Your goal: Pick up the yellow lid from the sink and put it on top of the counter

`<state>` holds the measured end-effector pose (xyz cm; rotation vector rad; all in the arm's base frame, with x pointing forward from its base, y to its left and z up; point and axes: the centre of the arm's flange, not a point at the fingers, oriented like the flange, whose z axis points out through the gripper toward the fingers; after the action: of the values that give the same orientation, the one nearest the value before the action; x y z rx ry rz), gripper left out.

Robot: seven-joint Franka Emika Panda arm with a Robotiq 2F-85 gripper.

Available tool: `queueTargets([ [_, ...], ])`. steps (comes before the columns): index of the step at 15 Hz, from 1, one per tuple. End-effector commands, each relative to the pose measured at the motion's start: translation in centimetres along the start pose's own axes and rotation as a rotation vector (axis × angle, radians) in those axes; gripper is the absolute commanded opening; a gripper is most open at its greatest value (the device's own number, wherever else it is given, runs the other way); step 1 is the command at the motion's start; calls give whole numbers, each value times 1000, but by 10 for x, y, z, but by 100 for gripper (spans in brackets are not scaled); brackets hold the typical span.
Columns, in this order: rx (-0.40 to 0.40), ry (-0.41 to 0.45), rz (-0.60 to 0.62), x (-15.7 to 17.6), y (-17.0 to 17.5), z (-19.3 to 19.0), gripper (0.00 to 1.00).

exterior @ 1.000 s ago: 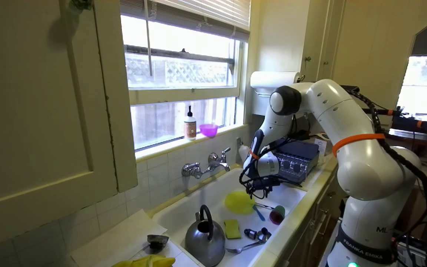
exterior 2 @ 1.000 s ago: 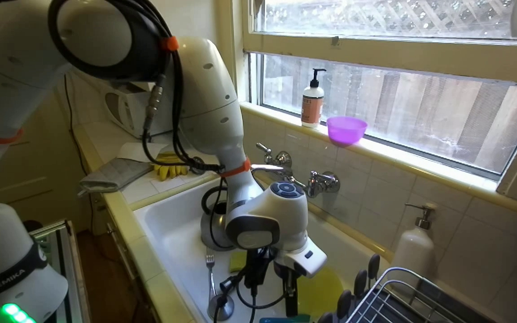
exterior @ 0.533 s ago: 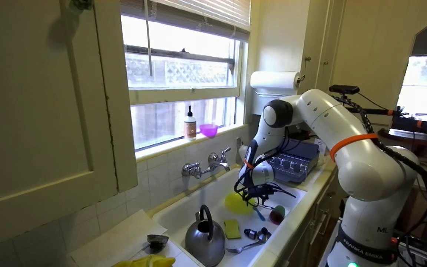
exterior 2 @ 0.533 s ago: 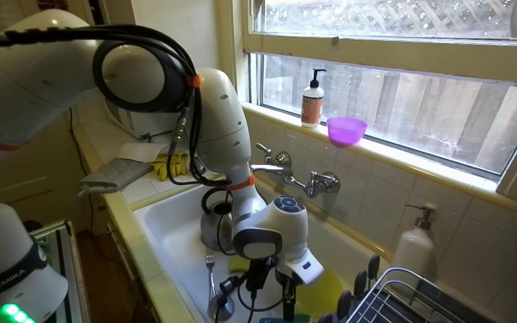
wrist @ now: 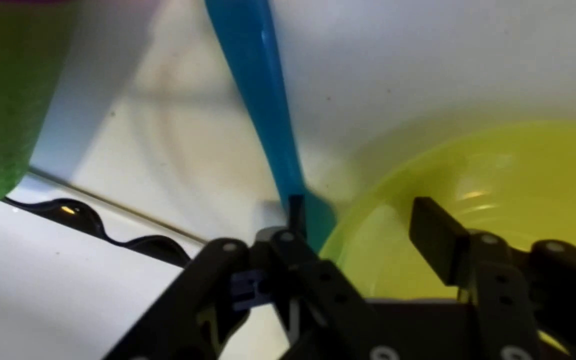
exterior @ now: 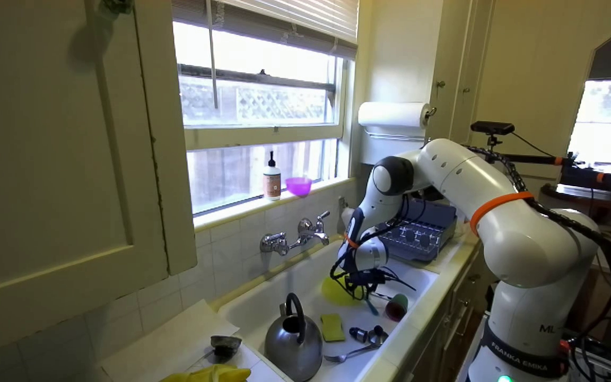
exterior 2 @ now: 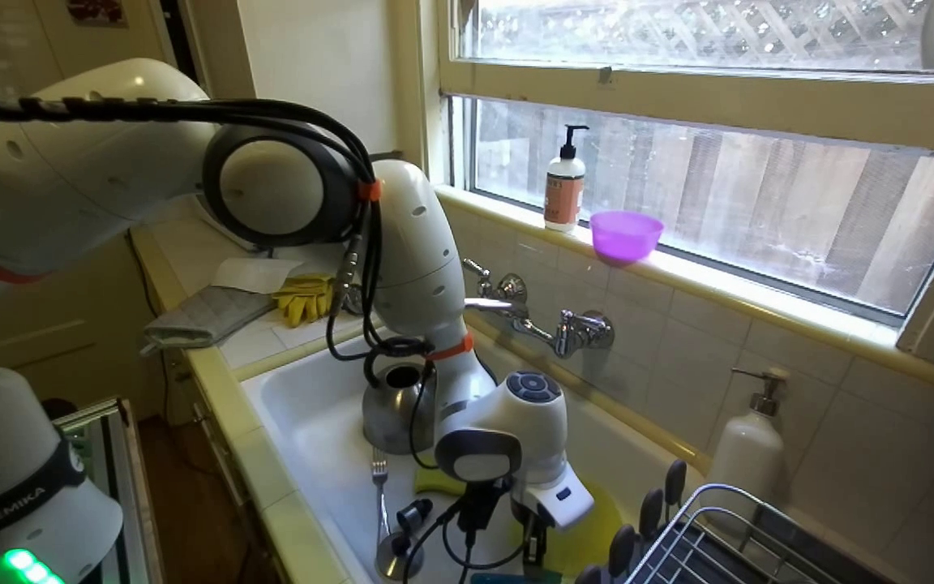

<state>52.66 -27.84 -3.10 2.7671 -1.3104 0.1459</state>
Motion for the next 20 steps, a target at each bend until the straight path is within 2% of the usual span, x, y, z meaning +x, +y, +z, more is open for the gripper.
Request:
queueTargets([
  [1,27,31,51,9,-4,15,26],
  [4,34,26,55,16,-3,14,9],
  [8,52,23,70,23,3,7,0],
  [9,62,23,73,25,4,2,4],
  [11,76,22,81,25,6,-6,1],
  [20,128,-22,76,9,4,-40,2],
])
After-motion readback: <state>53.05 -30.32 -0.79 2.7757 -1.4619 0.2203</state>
